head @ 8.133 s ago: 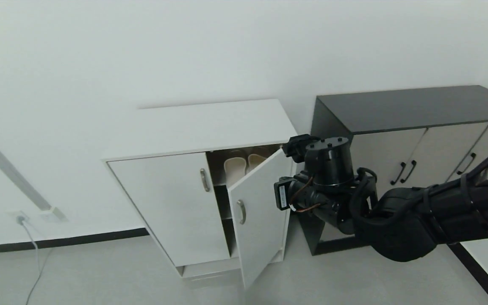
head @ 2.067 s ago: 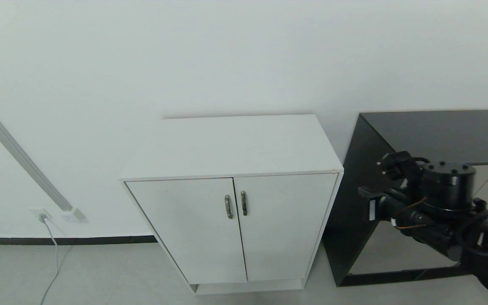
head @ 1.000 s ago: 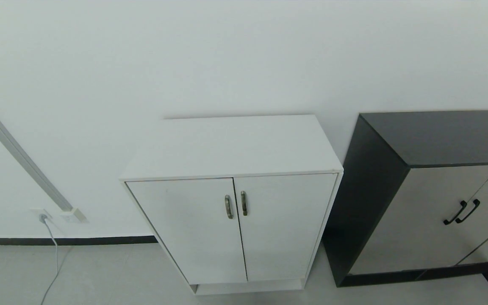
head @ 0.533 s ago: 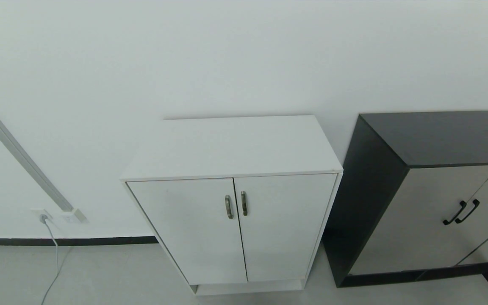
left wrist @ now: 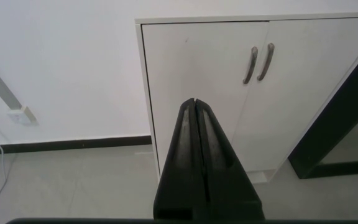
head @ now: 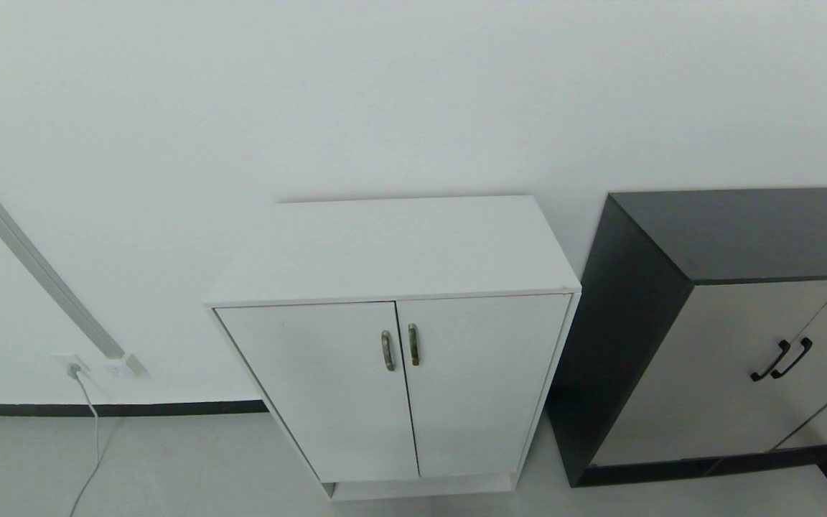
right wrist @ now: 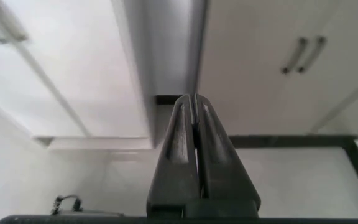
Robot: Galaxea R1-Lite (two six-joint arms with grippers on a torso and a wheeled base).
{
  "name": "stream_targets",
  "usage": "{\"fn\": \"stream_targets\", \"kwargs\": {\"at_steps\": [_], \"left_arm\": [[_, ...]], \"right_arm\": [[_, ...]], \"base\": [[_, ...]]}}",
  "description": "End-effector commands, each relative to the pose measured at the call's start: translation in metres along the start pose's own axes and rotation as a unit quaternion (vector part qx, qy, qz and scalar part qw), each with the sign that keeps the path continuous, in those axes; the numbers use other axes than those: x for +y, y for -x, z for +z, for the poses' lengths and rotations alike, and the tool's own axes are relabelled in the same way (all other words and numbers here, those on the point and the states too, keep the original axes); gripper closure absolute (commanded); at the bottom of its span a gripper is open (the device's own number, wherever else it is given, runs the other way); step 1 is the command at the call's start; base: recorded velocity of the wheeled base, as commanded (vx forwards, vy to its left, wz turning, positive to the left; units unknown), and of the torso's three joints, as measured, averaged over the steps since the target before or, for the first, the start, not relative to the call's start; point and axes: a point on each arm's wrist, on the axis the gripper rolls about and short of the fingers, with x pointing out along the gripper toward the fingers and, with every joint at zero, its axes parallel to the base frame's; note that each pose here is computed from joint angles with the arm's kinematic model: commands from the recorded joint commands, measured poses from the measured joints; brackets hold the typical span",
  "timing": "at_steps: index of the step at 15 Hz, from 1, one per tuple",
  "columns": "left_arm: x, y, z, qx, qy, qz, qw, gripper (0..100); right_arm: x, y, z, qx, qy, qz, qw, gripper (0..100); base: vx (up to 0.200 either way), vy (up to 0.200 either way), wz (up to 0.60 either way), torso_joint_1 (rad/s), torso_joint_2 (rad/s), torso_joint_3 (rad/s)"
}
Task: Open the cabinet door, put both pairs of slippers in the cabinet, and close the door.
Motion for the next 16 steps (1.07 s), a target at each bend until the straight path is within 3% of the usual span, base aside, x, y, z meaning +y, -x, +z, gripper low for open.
{"fn": "stream_targets", "kwargs": {"at_steps": [1, 6, 9, 11, 12, 16], "left_arm": [[0.0, -0.0001, 0.0, 0.001, 0.0, 0.0, 1.0, 100], [0.0, 0.0, 0.0, 0.0, 0.0, 0.0, 1.0, 100], [0.0, 0.0, 0.0, 0.0, 0.001, 0.0, 1.0, 100], [0.0, 0.0, 0.0, 0.0, 0.004, 0.001, 1.0, 100], [0.0, 0.0, 0.0, 0.0, 0.005, 0.001, 1.0, 100], [0.0001, 0.0, 0.0002, -0.001, 0.006, 0.003, 1.0, 100]], "right_arm": [[0.001, 0.0041, -0.0013, -0.026, -0.007, -0.027, 0.999, 100], [0.0011, 0.0047, -0.0012, -0.034, -0.047, -0.02, 0.998, 100], [-0.0012, 0.0071, -0.0023, -0.049, -0.041, 0.051, 0.997, 100], [-0.001, 0.0079, -0.0026, -0.055, -0.043, 0.043, 0.997, 100], [-0.0009, 0.0118, -0.0043, -0.082, -0.044, 0.024, 0.995, 100], [-0.0019, 0.0118, -0.0039, -0.084, -0.06, 0.002, 0.995, 100]], "base": [[0.0, 0.0, 0.0, 0.0, 0.0, 0.0], [0.0, 0.0, 0.0, 0.0, 0.0, 0.0], [0.0, 0.0, 0.0, 0.0, 0.0, 0.0], [0.0, 0.0, 0.0, 0.0, 0.0, 0.0], [0.0, 0.0, 0.0, 0.0, 0.0, 0.0], [0.0, 0.0, 0.0, 0.0, 0.0, 0.0]]}}
